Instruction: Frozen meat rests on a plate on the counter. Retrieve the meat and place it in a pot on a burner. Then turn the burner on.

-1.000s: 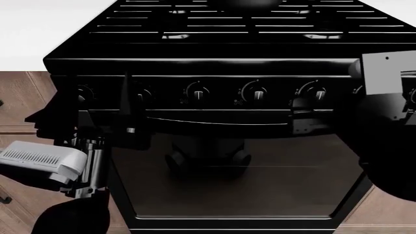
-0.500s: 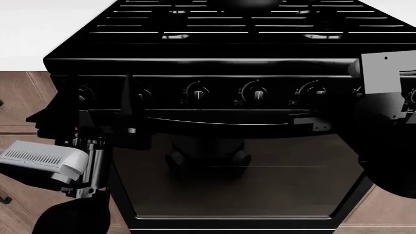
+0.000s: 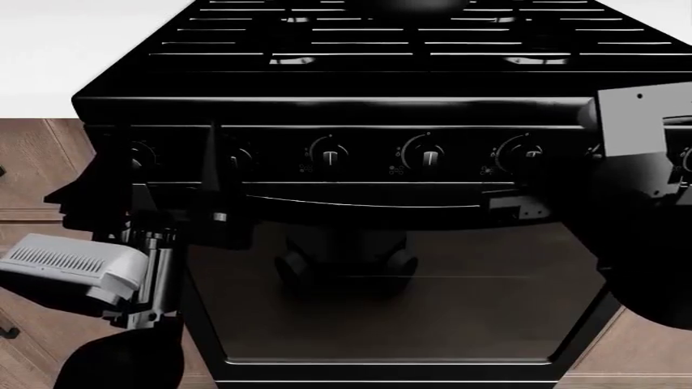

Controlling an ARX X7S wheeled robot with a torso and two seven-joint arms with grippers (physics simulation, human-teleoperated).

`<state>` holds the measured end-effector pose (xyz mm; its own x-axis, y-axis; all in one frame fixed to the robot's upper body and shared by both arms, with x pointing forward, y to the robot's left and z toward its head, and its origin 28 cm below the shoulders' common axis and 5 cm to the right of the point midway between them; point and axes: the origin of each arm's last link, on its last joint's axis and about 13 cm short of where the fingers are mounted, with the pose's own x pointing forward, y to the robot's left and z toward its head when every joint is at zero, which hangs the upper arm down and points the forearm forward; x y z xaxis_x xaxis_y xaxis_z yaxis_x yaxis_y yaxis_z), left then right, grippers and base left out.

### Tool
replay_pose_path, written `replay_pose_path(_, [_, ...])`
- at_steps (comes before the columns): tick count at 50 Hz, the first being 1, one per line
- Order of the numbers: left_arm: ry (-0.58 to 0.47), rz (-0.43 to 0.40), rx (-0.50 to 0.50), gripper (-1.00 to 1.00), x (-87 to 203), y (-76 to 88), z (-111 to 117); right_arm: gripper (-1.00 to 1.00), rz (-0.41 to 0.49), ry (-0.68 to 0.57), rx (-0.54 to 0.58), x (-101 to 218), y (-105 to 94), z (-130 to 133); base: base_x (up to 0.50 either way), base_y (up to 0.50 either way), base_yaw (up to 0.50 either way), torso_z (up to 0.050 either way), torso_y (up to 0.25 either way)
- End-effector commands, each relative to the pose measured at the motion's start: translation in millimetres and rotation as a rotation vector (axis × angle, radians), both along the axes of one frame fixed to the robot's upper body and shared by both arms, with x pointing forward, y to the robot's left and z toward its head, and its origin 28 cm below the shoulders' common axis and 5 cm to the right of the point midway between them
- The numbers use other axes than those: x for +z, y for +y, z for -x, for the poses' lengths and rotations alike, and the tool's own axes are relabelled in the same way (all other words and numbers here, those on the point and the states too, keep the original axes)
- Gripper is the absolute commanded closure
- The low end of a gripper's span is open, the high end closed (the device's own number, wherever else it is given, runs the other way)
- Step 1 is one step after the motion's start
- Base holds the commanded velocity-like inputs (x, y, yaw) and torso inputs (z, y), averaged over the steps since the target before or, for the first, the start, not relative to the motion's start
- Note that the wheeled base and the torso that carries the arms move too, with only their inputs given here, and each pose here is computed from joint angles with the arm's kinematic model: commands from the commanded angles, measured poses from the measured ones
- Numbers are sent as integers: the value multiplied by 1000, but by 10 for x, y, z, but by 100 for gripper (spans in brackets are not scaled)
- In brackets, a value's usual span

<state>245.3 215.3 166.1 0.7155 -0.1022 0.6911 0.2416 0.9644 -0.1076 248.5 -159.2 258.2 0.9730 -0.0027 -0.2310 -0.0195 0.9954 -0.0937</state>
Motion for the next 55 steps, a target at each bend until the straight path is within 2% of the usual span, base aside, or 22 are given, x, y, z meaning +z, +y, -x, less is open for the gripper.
replay_pose_path(1, [-1, 1, 0, -100, 1, 0, 4, 100, 39, 6, 33, 11, 18, -7, 11, 0, 3, 0, 0])
replay_pose_path(9, [0, 2, 1, -100, 1, 2, 3, 100, 98, 33, 74, 18, 42, -8, 1, 0, 3, 0, 0])
replay_pose_path(35, [3, 2, 2, -100, -3, 2, -1, 100, 204, 122, 154, 11, 48, -34, 2, 0, 1, 0, 0])
replay_pose_path(55, [3, 0, 5, -100, -11, -5, -9, 100, 333, 187, 205, -40, 25, -73, 4, 1, 4, 0, 0])
